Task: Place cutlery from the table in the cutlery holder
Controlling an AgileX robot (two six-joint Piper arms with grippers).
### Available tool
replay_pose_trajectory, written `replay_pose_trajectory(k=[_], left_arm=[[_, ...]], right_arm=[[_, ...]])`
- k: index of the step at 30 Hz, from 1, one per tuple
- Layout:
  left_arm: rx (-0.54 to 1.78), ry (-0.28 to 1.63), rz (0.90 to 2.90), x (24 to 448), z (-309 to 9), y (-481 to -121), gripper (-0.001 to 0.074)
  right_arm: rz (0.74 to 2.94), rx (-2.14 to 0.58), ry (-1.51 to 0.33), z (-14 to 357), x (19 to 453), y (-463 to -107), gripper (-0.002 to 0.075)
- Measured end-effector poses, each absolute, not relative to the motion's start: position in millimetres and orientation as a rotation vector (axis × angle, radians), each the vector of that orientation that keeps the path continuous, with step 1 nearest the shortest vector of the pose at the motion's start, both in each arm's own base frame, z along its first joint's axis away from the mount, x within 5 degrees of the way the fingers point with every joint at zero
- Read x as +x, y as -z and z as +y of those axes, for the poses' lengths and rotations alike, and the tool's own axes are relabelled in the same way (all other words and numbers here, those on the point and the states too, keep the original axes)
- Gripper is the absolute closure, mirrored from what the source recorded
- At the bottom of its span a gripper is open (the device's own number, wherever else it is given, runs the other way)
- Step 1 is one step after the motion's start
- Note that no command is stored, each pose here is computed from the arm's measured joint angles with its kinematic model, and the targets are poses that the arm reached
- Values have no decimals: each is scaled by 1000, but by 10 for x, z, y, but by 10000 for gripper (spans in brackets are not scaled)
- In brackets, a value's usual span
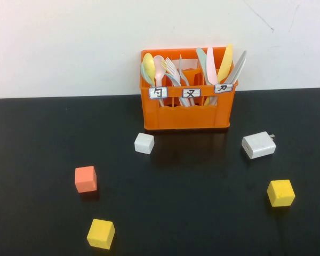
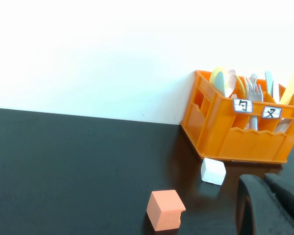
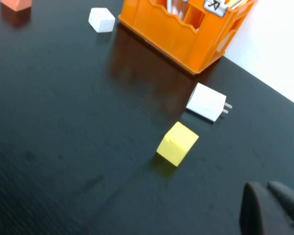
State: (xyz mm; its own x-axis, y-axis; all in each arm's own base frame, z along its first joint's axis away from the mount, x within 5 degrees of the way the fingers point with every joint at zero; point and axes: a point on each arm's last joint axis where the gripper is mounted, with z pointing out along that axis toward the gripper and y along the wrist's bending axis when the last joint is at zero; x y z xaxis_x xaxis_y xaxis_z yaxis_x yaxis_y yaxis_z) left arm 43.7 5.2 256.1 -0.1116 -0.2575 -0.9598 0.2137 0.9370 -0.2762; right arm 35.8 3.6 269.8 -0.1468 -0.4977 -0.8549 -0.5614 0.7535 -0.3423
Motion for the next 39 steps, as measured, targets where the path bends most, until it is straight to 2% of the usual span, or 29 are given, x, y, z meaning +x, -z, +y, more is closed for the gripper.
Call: replay_pose_trajectory(k=[16,22,28,33,39], left_arm=[[-42,407,1635,437,52,-2561,736],[-159,487,1670,427,44,-2530,736],[-192,403,1722,390,1,-2474,736],[-229,295,1691,394,-13,-2466,736],[-337,196,1720,463,29,-2214,736]], right_arm=[[1790,-828,-68,36,358,-2698,728],[1790,-828,-68,36,358,-2698,728],[1790,-828,-68,36,358,-2698,728],[1790,-828,-69,37,357,-2698,728],[1790,-828,-69,37,357,-2698,728]])
